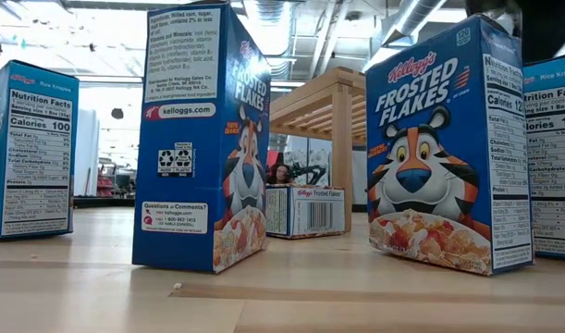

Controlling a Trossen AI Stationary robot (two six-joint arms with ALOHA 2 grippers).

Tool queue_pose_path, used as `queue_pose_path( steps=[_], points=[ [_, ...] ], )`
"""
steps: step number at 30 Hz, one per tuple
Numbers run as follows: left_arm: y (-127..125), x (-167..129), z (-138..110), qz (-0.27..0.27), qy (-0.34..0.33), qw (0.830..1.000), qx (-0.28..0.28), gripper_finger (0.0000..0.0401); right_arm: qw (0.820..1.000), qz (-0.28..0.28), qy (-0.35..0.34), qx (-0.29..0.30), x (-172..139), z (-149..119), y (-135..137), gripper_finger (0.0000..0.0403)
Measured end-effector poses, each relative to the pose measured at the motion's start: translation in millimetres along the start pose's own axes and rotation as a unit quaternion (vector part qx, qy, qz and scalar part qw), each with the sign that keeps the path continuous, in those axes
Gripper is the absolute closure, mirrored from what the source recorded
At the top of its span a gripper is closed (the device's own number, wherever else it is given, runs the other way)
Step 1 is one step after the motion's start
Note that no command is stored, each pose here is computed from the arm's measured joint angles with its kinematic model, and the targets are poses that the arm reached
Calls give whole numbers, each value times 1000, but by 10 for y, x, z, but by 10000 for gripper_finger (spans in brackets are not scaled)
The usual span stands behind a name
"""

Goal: Stack cereal on shelf
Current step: Put the right green cereal on the shelf

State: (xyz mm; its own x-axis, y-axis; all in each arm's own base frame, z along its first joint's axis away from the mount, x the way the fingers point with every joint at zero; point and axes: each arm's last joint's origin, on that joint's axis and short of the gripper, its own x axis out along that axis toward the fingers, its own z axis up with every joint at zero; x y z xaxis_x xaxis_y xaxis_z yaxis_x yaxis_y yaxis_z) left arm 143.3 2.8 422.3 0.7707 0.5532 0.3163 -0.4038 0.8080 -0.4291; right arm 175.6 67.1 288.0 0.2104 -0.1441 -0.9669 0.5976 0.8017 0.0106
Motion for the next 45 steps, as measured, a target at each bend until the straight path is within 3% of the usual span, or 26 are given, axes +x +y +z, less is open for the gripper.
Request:
queue_pose_path(
  steps=[9,19,36,45],
  points=[
    [3,0,-1,4,0,1000,-3,147,1000,25,1,-6,350,5,-4,48],
    [12,0,1,20,-4,1000,-18,147,1000,11,5,-22,605,-6,-84,53],
    [34,-1,-7,54,-6,998,-13,147,999,10,14,-51,620,12,-115,161],
    [36,-2,-6,58,-7,998,-13,147,997,49,8,-63,492,-20,-187,204]
  ],
)
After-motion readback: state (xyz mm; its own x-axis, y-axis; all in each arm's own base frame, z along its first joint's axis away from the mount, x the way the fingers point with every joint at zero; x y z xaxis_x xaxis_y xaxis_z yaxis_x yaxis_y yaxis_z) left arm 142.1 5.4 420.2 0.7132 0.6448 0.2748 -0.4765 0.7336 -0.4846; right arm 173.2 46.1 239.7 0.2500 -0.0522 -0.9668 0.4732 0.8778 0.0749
